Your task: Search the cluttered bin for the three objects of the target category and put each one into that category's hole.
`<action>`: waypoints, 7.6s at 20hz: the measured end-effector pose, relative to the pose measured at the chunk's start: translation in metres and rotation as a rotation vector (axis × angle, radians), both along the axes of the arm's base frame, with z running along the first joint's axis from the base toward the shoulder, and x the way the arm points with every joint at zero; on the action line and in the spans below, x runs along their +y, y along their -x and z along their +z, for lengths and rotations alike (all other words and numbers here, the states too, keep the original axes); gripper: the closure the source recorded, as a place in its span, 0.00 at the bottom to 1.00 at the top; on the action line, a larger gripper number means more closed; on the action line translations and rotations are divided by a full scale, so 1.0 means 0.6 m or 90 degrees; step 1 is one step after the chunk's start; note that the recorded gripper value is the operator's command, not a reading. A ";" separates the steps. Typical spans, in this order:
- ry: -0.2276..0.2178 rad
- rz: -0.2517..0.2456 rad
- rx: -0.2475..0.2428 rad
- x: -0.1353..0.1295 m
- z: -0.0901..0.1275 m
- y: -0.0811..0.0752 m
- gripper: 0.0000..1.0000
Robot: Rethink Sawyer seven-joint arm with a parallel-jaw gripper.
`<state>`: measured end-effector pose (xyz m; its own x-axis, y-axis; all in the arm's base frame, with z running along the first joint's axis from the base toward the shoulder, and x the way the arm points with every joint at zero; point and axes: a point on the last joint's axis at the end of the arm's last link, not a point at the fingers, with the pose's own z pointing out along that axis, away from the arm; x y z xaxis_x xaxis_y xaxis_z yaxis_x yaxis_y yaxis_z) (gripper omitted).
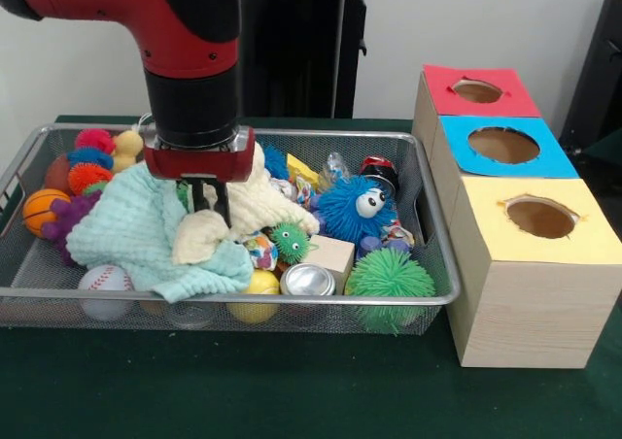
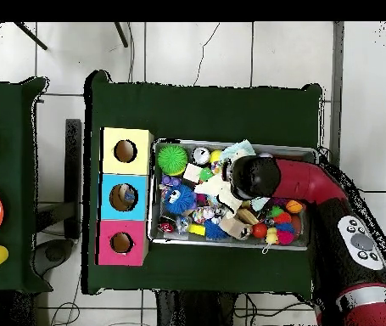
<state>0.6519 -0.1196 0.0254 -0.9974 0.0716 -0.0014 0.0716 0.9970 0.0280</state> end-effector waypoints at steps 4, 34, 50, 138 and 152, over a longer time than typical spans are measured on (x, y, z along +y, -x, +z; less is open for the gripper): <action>-0.004 0.010 -0.005 0.011 0.001 -0.005 1.00; 0.015 0.047 -0.033 0.044 0.092 0.000 0.00; 0.041 0.192 -0.038 0.272 0.141 0.052 0.00; 0.118 0.122 -0.044 0.294 -0.140 0.313 0.00; 0.128 0.104 -0.041 0.310 -0.142 0.313 1.00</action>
